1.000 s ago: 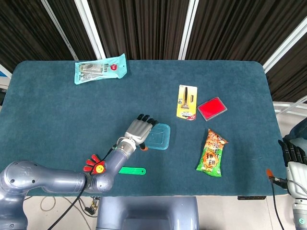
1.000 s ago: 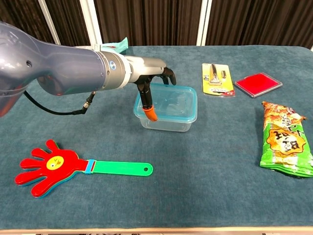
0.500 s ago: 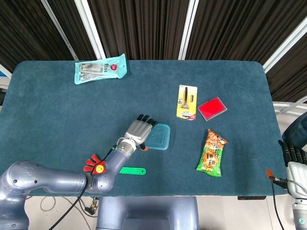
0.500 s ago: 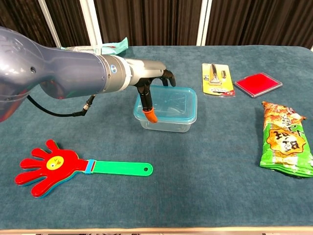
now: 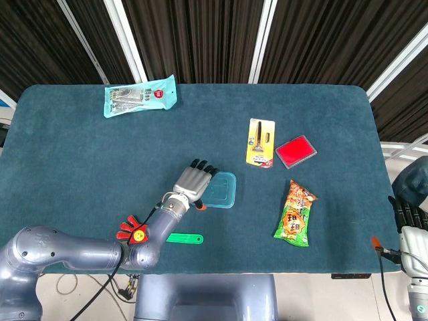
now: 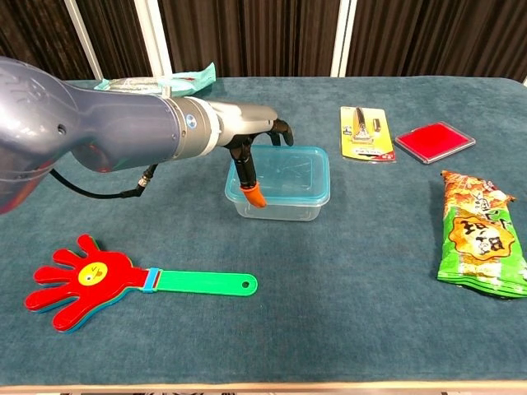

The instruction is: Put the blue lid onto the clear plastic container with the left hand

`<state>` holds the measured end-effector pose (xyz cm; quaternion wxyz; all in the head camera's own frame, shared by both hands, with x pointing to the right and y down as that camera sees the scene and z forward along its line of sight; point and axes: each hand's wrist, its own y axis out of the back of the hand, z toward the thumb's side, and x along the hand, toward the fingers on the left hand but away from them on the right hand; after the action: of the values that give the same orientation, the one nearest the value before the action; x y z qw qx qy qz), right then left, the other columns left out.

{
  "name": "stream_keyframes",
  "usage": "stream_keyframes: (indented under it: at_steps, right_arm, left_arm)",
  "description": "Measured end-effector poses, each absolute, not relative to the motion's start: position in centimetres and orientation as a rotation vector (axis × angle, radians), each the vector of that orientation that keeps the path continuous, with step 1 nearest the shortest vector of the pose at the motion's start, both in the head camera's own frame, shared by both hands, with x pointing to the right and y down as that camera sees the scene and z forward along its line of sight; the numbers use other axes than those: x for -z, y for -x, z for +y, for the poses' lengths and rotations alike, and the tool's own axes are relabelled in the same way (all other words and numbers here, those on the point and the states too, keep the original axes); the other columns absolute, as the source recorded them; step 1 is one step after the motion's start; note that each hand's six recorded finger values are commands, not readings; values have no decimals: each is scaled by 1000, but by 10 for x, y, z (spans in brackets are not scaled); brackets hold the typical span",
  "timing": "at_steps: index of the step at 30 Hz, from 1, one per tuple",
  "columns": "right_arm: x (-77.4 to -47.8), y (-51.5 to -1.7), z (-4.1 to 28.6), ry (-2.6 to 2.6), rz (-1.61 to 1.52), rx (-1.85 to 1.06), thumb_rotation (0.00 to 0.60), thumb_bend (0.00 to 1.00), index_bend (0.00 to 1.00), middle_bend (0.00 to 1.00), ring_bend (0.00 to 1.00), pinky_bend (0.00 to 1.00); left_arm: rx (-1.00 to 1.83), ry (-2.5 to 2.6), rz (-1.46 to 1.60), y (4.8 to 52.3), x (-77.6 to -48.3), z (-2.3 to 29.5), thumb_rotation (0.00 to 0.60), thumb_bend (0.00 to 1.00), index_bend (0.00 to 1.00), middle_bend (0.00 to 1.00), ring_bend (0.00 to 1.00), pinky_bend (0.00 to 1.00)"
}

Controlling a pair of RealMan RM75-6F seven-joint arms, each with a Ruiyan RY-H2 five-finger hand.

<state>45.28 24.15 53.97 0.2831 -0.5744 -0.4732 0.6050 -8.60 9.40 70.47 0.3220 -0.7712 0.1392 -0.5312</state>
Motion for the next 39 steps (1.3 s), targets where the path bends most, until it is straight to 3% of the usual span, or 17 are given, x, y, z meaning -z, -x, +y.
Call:
stream_keyframes:
  at_steps: [22, 39]
  right_arm:
    - [-539, -453, 241, 1541, -1270, -1617, 600, 336, 0, 14, 0, 0]
    - [-540, -453, 241, 1530, -1257, -1623, 600, 336, 0, 14, 0, 0]
  left_arm:
    - [1391, 2025, 352, 87, -710, 96, 600, 207, 93, 64, 0, 0]
    - [1369, 1961, 332, 87, -703, 96, 600, 152, 37, 1, 0, 0]
